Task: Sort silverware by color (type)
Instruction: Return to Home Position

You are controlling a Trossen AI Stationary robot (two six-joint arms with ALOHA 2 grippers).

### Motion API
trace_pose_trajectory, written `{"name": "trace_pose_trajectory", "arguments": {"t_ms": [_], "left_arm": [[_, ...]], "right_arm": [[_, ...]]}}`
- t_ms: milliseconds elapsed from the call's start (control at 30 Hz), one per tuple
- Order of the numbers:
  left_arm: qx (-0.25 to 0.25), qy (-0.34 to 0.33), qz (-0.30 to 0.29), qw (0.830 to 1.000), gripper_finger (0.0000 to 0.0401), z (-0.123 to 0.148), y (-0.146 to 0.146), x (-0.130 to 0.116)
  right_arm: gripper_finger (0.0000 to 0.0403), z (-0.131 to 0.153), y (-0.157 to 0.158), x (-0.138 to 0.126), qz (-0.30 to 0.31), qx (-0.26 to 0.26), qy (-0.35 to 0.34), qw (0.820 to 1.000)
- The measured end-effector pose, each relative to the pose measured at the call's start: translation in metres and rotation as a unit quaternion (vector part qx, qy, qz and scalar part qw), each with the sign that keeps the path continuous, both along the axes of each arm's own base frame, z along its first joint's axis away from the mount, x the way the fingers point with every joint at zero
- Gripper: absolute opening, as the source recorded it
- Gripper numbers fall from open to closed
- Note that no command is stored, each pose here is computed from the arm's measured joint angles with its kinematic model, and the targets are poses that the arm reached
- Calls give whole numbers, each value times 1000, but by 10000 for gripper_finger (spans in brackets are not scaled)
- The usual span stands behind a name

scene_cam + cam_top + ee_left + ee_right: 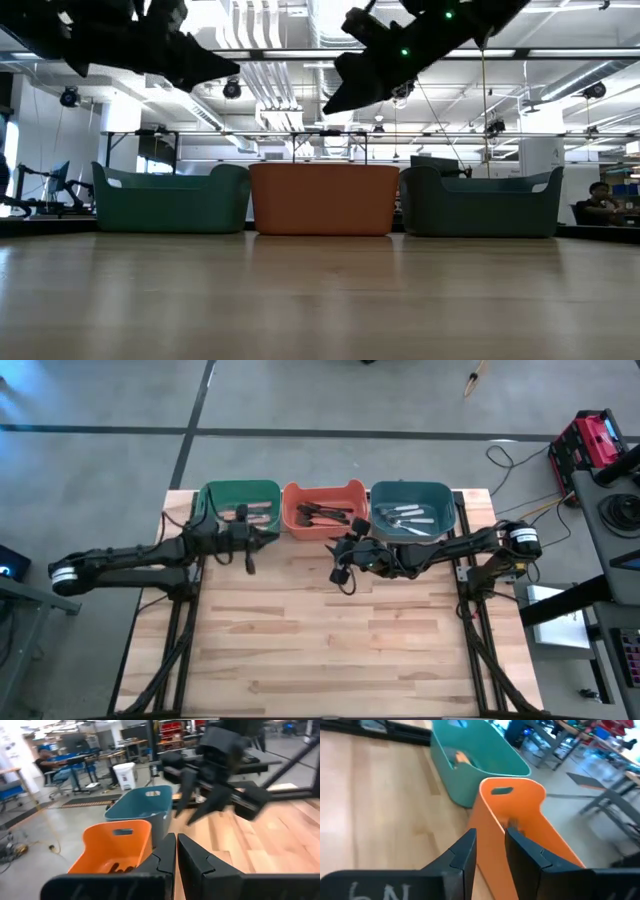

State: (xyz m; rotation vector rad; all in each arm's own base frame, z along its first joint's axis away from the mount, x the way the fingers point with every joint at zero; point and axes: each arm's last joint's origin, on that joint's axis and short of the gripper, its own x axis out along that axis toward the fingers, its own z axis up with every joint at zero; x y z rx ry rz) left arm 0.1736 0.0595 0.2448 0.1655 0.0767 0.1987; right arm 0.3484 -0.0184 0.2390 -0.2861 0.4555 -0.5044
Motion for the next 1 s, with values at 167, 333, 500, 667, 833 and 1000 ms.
{"name": "trace_pose_trajectory", "arguments": {"t_ms": [167,333,500,667,833,1000], "left_arm": [[10,13,-18,1000,0,1,-8,-4],[13,57,-25,998,0,-5,-11,-12],[21,43,-73,996,0,-5,-17,-22],[37,20,-100,994,0,-18,-24,-37],[63,-50,-97,992,0,-28,-29,-52],[81,-95,-80,989,0,-35,-31,-63]], "right_arm": [[82,0,-10,-15,38,20,-52,998],[74,-2,-16,-38,40,23,-61,997],[68,-2,-22,-70,43,31,-72,996],[68,-3,-26,-105,52,37,-112,992],[68,-4,-26,-140,63,47,-165,983],[68,-6,-23,-171,56,43,-207,976]]}}
